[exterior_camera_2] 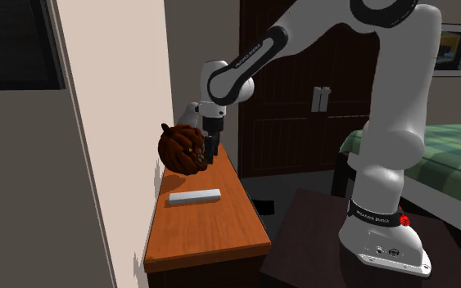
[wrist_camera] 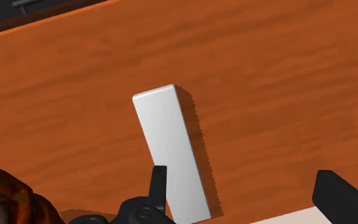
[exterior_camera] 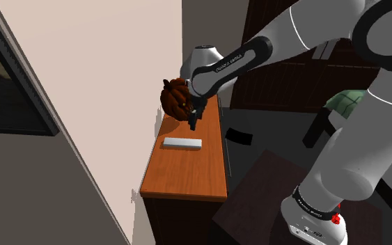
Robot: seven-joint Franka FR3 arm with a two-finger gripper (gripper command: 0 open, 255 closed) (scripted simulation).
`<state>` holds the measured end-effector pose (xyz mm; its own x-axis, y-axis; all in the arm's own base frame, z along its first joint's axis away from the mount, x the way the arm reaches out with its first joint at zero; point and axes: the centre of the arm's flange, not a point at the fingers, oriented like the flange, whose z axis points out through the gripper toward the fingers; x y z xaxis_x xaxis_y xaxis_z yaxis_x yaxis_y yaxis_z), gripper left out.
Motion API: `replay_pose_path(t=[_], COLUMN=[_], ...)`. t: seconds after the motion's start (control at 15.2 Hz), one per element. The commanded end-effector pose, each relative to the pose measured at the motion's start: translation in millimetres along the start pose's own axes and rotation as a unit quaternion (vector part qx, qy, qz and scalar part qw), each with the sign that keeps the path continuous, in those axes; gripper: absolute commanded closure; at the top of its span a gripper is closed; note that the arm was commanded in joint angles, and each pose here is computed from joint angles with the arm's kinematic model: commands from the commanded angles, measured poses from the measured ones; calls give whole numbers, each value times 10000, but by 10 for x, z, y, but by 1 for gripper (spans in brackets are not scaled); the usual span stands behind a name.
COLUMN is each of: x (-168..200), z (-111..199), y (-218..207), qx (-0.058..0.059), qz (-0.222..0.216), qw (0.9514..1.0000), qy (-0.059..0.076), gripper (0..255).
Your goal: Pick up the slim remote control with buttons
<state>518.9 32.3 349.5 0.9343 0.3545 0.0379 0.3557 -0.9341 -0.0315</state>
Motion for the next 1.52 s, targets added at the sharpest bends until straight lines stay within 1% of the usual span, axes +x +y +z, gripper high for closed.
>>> replay_pose_path(t=[0.0,0.66,1.19,1.32,1.39,1.45], x=[152,854,874,873,877,879], z=[242,1372,1797,1827,1827,1828], y=[78,278,298,298,305,309], qx=[-8,-43,-45,-45,-45,-45], qz=[-109,-628,-653,-653,-653,-653], qw=[9999,9978,9976,9976,9976,9976], qy=[-34,-203,-212,-212,-212,-212], gripper=[0,0,0,0,255,255])
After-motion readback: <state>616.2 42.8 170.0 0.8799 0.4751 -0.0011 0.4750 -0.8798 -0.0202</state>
